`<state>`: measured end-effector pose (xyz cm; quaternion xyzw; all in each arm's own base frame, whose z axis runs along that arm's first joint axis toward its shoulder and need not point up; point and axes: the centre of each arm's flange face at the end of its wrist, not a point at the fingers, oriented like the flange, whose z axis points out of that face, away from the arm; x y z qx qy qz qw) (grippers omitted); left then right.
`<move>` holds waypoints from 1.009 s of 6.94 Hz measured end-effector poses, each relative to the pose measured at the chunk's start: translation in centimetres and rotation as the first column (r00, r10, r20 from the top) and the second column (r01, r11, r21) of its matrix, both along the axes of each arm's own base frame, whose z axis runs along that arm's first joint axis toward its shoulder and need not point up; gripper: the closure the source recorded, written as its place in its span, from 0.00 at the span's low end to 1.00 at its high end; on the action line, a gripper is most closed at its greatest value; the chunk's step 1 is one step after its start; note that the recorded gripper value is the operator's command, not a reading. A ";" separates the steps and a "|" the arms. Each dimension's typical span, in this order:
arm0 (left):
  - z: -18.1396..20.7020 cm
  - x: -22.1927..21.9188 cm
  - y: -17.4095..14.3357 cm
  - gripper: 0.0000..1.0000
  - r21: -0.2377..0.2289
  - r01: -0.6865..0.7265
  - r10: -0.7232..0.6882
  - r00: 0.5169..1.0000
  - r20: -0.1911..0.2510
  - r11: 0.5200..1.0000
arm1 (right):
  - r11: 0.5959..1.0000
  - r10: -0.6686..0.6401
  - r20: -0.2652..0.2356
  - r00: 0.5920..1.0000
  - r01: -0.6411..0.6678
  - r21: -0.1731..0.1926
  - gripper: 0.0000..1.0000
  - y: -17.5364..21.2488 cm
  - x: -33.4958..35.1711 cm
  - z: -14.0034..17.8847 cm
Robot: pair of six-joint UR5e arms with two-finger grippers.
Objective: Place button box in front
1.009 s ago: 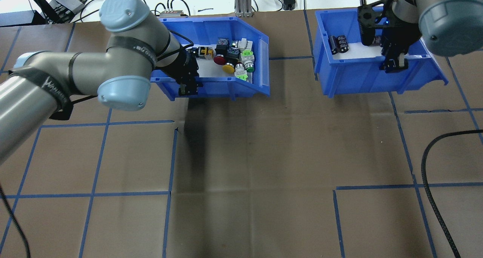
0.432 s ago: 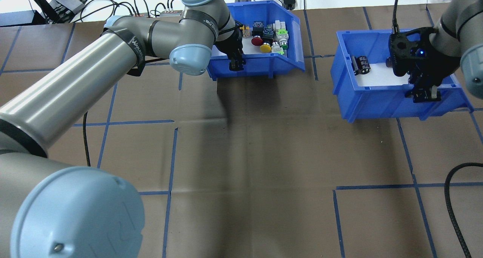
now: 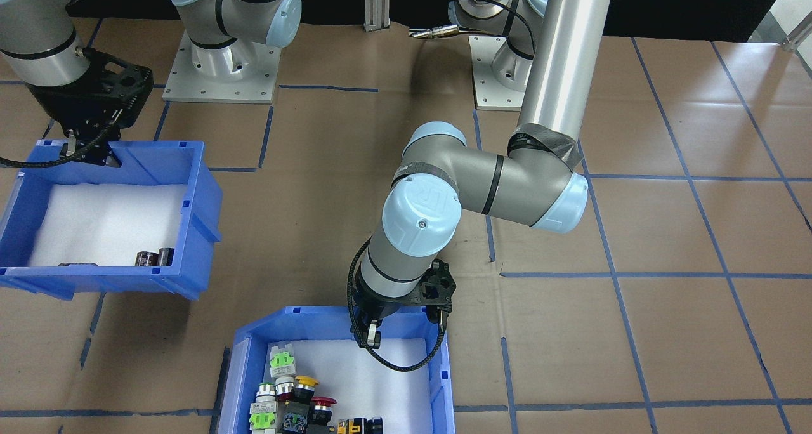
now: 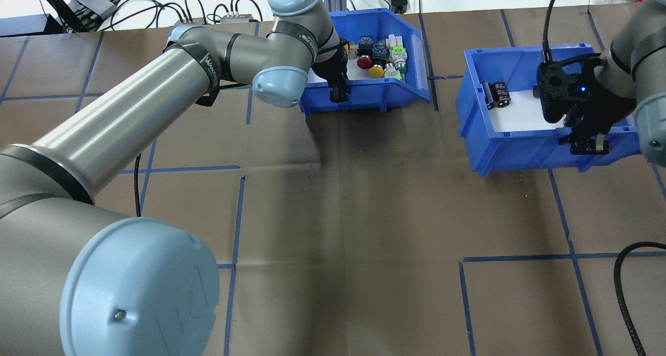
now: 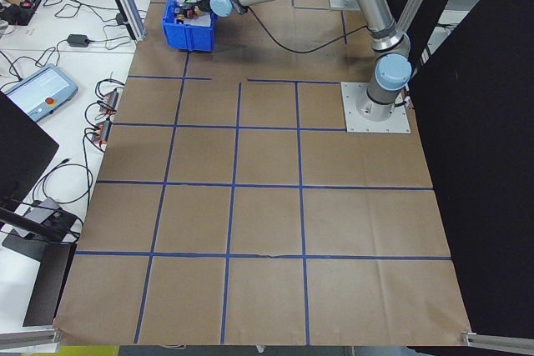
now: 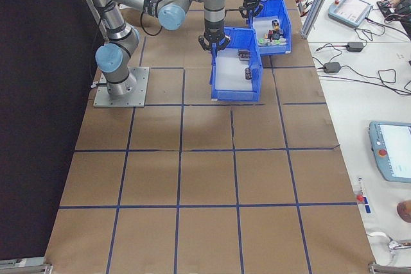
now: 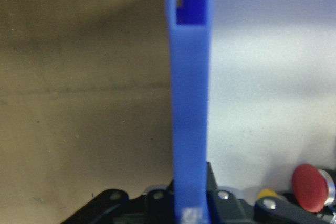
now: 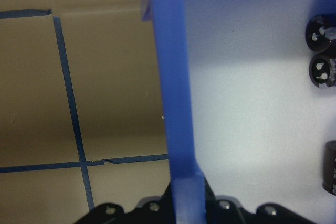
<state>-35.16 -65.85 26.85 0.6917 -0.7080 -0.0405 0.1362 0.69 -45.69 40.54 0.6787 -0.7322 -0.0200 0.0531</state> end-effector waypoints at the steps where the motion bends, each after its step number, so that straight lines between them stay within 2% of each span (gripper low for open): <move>1: 0.2 -0.1 0.0 0.01 0.000 0.001 -0.001 1.000 -0.011 1.000 | 1.000 -0.001 0.001 1.000 0.001 0.002 0.99 0.5 0.1 -0.1; 4: 2.8 0.9 0.5 0.00 0.000 0.034 -0.034 0.999 -0.032 0.999 | 1.000 0.001 0.002 1.000 -0.001 0.006 0.99 4.6 1.5 -0.8; 5: 5.3 2.7 1.1 0.00 0.013 0.077 -0.077 0.997 -0.023 0.997 | 1.000 0.006 0.011 1.000 -0.006 0.002 0.99 6.7 2.4 -1.2; 7: 11.2 9.0 2.5 0.01 0.025 0.170 -0.171 0.985 0.012 0.985 | 1.000 0.025 0.054 0.998 -0.025 0.006 0.99 10.1 5.3 -2.5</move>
